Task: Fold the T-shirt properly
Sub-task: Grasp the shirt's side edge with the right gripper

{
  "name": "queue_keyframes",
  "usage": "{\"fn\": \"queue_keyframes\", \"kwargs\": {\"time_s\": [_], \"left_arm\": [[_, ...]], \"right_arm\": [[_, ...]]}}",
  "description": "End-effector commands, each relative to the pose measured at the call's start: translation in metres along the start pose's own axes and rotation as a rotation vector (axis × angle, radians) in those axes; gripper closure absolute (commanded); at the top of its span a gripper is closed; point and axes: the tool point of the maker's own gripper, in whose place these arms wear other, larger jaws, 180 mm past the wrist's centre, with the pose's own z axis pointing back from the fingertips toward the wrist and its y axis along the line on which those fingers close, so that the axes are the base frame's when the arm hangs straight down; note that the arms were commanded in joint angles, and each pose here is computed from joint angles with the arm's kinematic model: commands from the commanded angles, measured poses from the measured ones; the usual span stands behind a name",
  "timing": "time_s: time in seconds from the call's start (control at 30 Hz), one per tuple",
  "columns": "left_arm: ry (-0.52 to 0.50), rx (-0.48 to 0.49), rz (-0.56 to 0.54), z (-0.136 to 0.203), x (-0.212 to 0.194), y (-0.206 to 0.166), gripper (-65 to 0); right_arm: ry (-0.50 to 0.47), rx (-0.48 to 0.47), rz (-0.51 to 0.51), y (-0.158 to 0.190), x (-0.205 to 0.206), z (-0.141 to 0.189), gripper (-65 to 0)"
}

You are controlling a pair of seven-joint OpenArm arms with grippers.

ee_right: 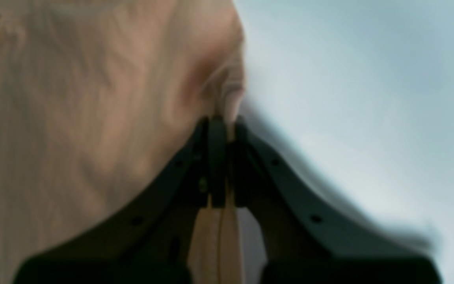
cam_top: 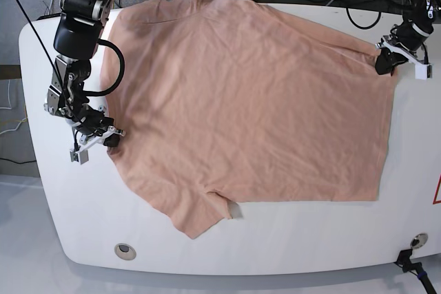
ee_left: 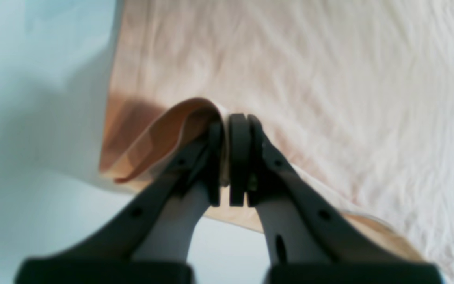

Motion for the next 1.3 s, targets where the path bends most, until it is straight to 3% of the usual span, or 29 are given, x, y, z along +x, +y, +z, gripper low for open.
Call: {"fn": "queue_keyframes", "kwargs": {"time_s": [0.0,0.3,0.87,1.1,1.17,1.27], "left_arm": [[-0.042,0.004,-0.002,0.002,0.016,0.001,-1.9],[-0.077,-0.027,-0.007,-0.012,0.035,-0.012,-1.9],[-0.042,-0.017,0.000,-0.005,0.018,-0.008,-1.9],[-0.034,-0.011,0.001,-0.003,0.015,-0.006,-1.9],[-0.034,-0.011,-0.001,-0.003,0.015,-0.006,-1.9],[-0.034,-0.011,-0.001,-0.003,0.015,-0.006,-1.9]], "right_arm": [[-0.028,-0.029,0.034,-0.004,0.022,0.003,0.0],[-0.076,-0.014,0.096,0.026,0.048,-0.012,0.0],[-0.087,-0.059,0.135,0.016,0.053,-0.009,0.0],[-0.094,-0.106,0.208,0.011,0.053,-0.010,-31.1],[-0.096,-0.102,0.212,0.012,0.054,-0.009,-35.2],[-0.091,-0.109,0.222,0.010,0.059,-0.005,-35.8]]}}
